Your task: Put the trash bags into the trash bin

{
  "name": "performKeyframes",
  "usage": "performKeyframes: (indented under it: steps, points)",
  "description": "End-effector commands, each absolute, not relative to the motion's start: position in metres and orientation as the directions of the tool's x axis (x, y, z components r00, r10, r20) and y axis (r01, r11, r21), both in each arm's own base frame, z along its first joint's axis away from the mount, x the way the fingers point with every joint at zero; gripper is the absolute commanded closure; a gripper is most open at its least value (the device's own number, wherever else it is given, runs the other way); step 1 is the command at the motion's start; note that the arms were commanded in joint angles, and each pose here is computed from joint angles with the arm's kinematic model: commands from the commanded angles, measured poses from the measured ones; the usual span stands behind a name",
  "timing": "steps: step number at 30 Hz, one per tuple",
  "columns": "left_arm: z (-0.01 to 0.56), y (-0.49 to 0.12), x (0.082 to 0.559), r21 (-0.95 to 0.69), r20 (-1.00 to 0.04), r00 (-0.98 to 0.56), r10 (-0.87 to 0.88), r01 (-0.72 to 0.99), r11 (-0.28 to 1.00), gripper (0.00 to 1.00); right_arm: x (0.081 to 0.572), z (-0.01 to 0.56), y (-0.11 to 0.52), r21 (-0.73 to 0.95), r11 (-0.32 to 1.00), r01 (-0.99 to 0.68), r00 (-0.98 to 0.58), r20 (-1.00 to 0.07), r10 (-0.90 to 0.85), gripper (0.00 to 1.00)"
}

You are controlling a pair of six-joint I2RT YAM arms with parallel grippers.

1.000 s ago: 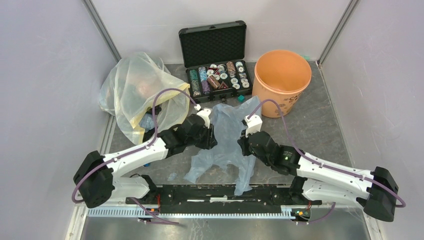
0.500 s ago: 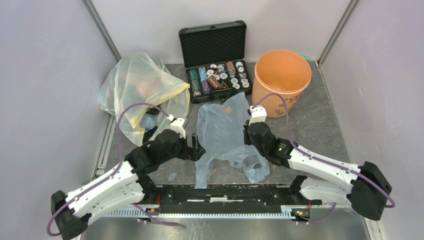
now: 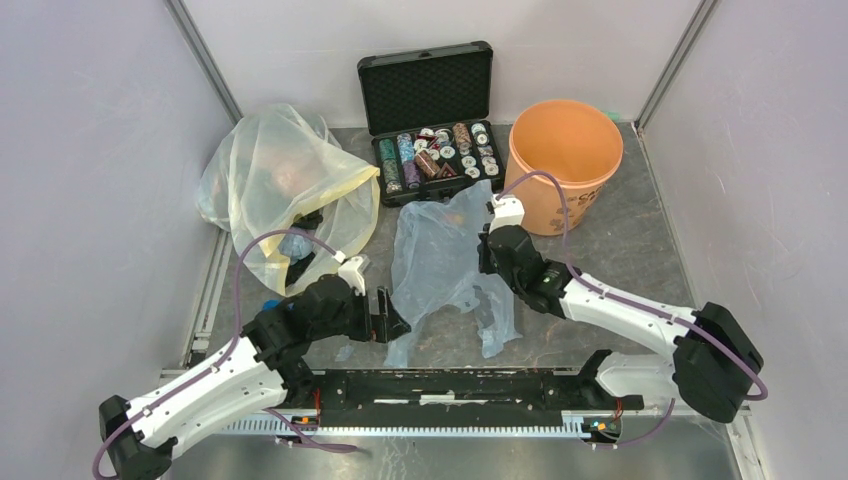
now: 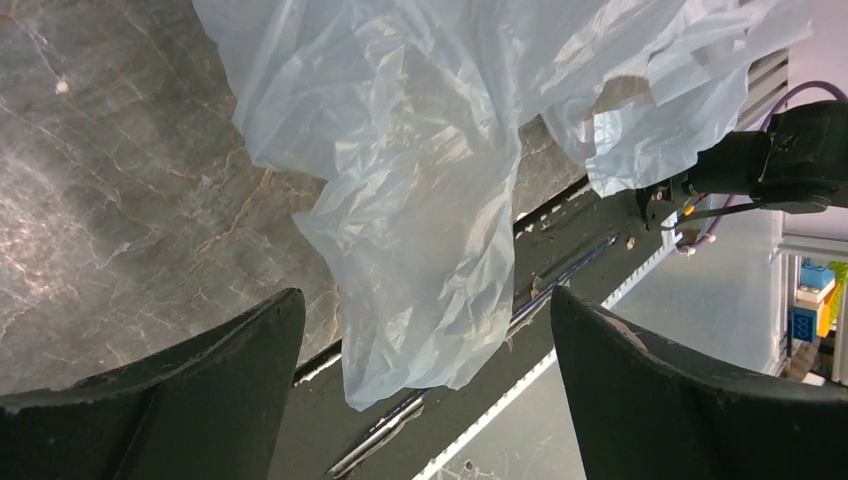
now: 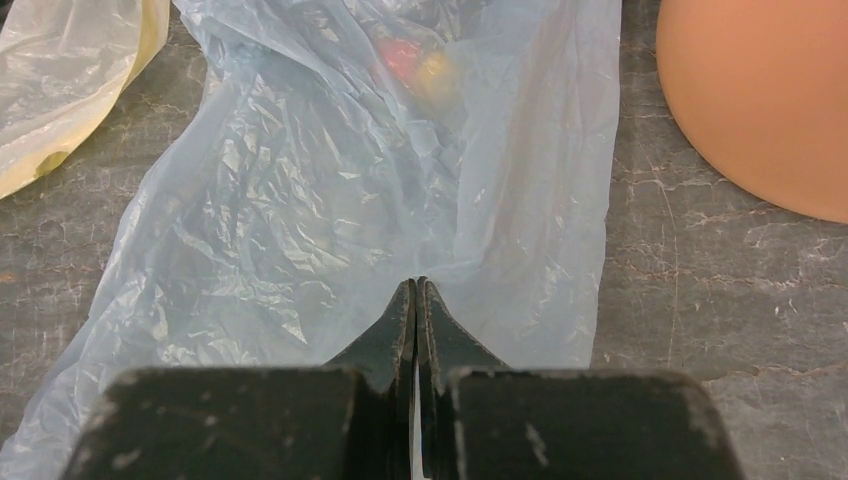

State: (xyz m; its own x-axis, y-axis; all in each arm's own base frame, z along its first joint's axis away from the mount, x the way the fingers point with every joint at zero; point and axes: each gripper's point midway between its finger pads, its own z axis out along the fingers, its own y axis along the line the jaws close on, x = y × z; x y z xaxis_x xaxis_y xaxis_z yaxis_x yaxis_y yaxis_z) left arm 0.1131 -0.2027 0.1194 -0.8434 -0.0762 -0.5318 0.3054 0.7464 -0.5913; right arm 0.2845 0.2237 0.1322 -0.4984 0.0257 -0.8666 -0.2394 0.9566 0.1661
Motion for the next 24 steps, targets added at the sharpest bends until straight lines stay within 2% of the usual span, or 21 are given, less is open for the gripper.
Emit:
performKeyframes:
  steps: [1,11,13,17,21,22,24]
  points:
    - [0.115,-0.210,0.105,-0.637,-0.479,-0.874,-0.089,0.275,0.720,0.03,0.300,0.154,0.236,0.205,0.946,-0.250,-0.458,-0.886,0.071,1.00]
    - [0.099,-0.222,0.085,-0.639,-0.438,-0.899,0.007,0.317,0.701,0.16,0.306,0.151,0.242,0.219,0.937,-0.271,-0.470,-0.880,0.069,1.00]
    - [0.093,-0.221,0.083,-0.627,-0.431,-0.902,0.015,0.312,0.714,0.21,0.306,0.151,0.242,0.223,0.937,-0.269,-0.470,-0.879,0.074,1.00]
    - [0.088,-0.224,0.078,-0.619,-0.429,-0.903,0.033,0.321,0.716,0.52,0.308,0.154,0.241,0.223,0.937,-0.270,-0.466,-0.882,0.076,1.00]
    - [0.095,-0.225,0.081,-0.609,-0.455,-0.890,0.035,0.340,0.717,0.91,0.309,0.158,0.238,0.210,0.938,-0.277,-0.459,-0.886,0.063,1.00]
    - [0.098,-0.222,0.084,-0.598,-0.464,-0.885,0.027,0.336,0.728,0.98,0.308,0.161,0.238,0.200,0.935,-0.292,-0.453,-0.890,0.049,1.00]
    - [0.108,-0.222,0.090,-0.591,-0.485,-0.875,0.010,0.337,0.733,0.98,0.304,0.171,0.244,0.160,0.912,-0.378,-0.431,-0.902,-0.020,0.99]
